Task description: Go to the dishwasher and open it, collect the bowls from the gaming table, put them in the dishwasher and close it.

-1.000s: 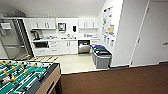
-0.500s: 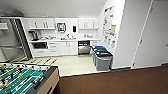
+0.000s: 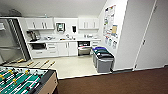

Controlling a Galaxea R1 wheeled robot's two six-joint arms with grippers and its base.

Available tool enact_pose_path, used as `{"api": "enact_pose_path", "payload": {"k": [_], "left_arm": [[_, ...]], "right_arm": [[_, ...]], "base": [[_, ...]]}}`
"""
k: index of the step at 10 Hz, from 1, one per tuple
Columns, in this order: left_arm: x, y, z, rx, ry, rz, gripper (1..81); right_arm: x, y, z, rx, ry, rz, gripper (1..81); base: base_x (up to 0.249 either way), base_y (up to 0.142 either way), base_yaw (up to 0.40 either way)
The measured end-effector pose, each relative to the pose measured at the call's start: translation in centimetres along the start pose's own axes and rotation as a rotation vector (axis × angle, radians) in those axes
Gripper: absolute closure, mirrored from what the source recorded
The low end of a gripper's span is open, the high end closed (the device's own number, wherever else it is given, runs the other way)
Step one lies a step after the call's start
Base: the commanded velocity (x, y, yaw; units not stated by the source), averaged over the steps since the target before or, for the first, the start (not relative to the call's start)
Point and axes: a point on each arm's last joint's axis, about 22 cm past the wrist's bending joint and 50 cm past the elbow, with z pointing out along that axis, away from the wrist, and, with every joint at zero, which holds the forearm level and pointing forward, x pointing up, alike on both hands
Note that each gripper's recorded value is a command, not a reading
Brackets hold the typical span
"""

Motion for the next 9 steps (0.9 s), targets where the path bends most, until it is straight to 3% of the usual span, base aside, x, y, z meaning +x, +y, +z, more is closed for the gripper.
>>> {"api": "enact_pose_path", "payload": {"k": [9], "left_arm": [[-0.04, -0.04, -0.01, 0.001, 0.000, -0.001, 81.1]], "right_arm": [[0.18, -0.40, 0.16, 0.006, 0.003, -0.009, 81.1]], "base": [[0.205, 0.000, 0.000]]}}
